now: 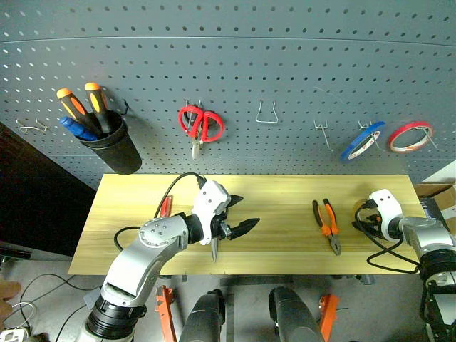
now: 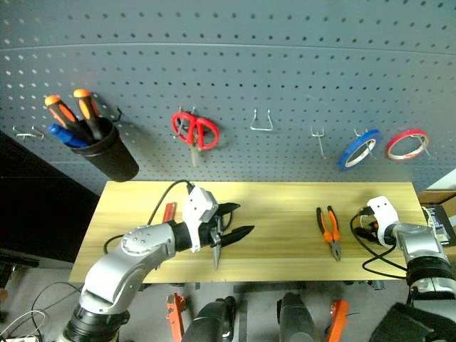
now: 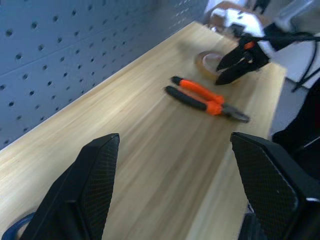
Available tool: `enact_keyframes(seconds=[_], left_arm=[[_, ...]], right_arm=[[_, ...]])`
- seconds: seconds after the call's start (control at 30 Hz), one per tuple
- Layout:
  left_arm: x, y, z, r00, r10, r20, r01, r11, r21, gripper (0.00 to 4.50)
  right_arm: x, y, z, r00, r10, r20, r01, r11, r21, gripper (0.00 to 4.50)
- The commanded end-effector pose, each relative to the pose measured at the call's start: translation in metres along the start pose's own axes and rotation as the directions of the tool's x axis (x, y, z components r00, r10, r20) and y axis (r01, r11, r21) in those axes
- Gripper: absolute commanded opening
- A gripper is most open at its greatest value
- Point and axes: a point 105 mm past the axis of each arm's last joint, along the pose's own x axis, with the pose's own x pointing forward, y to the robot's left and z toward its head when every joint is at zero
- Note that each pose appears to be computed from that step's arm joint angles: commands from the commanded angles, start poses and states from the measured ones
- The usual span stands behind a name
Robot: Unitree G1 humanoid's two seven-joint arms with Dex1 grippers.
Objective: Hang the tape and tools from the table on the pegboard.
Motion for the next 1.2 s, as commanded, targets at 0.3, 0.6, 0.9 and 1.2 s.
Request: enact_keyframes(seconds=[0.3, 0.6, 0.9, 1.2], left_arm=[[0.002, -0.016, 0.031, 0.978, -0.167, 0.123, 0.157, 0.984, 0.084, 3.77], [-0.003, -0.006, 0.046, 0.97, -0.157, 0.187, 0.109, 0.963, 0.246, 3.77], [-0.022, 0.006, 0.055, 0.962, -0.066, 0.265, 0.005, 0.975, 0.223, 3.77], [-0.029, 0.008, 0.052, 0.964, -0.041, 0.261, -0.013, 0.979, 0.203, 3.77]], right_arm=[[-0.032, -0.002, 0.014, 0.983, -0.138, 0.119, 0.149, 0.985, -0.089, 0.44], [-0.134, 0.064, 0.039, 0.871, -0.279, 0.405, 0.333, 0.941, -0.068, 0.44], [-0.156, 0.17, 0.105, 0.626, -0.16, 0.763, 0.383, 0.915, -0.123, 0.44], [-0.117, 0.159, 0.163, 0.546, -0.058, 0.836, 0.342, 0.926, -0.159, 0.44]])
